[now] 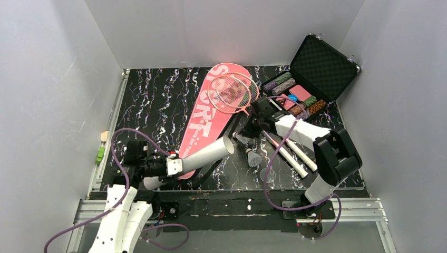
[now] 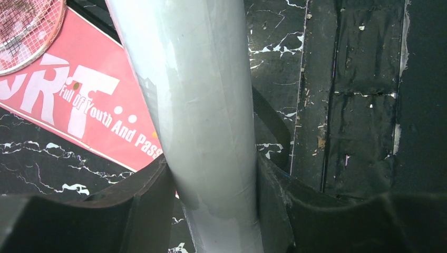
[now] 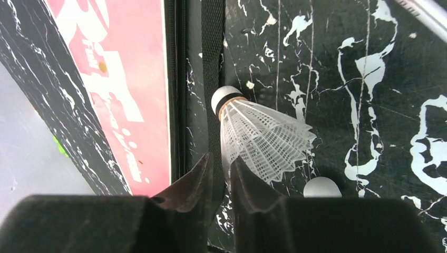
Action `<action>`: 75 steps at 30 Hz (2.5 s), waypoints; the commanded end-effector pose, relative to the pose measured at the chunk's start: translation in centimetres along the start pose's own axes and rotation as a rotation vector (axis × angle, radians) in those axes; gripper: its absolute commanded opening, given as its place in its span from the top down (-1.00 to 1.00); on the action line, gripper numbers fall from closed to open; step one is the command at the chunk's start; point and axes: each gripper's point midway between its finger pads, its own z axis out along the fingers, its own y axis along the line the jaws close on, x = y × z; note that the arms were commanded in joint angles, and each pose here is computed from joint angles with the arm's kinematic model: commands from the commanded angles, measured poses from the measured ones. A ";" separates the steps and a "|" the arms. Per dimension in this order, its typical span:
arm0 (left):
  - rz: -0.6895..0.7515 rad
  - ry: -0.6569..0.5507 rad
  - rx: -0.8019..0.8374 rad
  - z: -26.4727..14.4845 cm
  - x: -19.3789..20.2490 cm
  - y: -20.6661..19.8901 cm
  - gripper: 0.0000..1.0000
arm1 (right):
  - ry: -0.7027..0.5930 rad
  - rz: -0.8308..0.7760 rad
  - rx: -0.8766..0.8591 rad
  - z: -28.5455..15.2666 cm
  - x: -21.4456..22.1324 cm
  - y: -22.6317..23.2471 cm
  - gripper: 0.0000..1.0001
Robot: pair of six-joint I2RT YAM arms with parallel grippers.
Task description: Pack up the badminton gear
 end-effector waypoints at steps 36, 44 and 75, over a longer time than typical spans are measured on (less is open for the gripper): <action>0.053 -0.024 -0.024 -0.1 -1.0 1.5 1.00 | 0.043 -0.619 -0.556 -27.7 9.2 7.6 0.97; 0.070 -0.046 -0.011 -0.1 -1.5 1.3 1.00 | 0.100 -0.653 -0.594 -26.9 10.2 9.3 0.97; 0.084 -0.063 0.024 -0.1 -1.6 0.2 0.99 | 0.060 -0.642 -0.634 -26.5 8.6 10.0 -0.13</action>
